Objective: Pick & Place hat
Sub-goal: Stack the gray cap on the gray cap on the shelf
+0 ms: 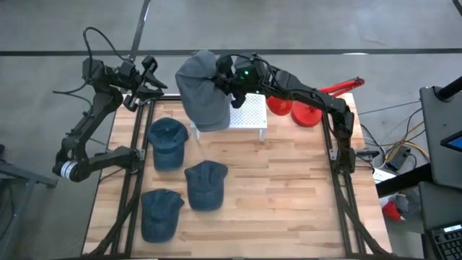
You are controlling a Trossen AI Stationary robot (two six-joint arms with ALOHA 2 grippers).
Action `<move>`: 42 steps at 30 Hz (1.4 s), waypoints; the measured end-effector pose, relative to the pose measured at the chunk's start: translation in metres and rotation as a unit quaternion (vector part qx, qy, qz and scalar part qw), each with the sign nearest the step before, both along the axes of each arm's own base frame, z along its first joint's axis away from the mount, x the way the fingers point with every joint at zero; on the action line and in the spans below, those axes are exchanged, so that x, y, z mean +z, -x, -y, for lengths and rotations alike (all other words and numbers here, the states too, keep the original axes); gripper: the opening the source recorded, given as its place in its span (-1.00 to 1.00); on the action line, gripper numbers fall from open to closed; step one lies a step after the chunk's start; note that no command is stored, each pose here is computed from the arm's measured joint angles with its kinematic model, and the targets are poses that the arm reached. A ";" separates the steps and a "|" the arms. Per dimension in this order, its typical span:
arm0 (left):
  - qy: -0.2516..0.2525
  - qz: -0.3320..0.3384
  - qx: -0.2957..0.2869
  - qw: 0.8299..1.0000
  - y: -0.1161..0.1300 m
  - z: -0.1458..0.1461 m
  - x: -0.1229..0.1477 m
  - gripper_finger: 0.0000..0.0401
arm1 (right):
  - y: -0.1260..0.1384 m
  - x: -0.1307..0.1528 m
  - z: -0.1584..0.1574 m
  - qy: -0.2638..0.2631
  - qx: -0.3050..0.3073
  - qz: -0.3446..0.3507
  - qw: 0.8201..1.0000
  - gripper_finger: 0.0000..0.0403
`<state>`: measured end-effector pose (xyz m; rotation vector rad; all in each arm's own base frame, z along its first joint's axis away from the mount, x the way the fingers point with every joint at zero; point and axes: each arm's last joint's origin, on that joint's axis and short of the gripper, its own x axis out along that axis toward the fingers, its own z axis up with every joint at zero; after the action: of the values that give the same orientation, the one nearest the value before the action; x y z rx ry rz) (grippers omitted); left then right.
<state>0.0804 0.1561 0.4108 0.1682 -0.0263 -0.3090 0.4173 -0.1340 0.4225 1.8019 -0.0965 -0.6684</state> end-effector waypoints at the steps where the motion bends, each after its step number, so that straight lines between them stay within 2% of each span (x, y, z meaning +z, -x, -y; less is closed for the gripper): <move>1: 0.000 0.000 0.000 1.000 0.000 0.000 0.000 -0.43 | 0.000 -0.001 0.000 -0.004 -0.001 -0.005 1.000 -0.95; 12: 0.001 0.000 0.000 1.000 0.001 0.002 0.001 -0.43 | -0.001 -0.015 0.007 -0.030 0.006 -0.039 0.999 -0.94; 17: -0.003 0.001 0.000 1.000 0.001 0.005 0.002 -0.43 | 0.000 -0.015 0.012 -0.010 0.010 -0.046 0.999 -0.94; 29: -0.008 0.003 0.000 1.000 0.003 0.008 0.004 -0.43 | 0.000 -0.017 0.013 0.002 0.013 -0.054 0.998 -0.94; 42: -0.008 0.003 0.000 1.000 0.003 0.008 0.004 -0.43 | -0.006 -0.022 0.015 -0.004 0.016 -0.044 0.999 -0.94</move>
<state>0.0778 0.1479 0.4150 0.1858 -0.0291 -0.3092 0.4233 -0.1494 0.4009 1.7756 -0.0063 -0.7239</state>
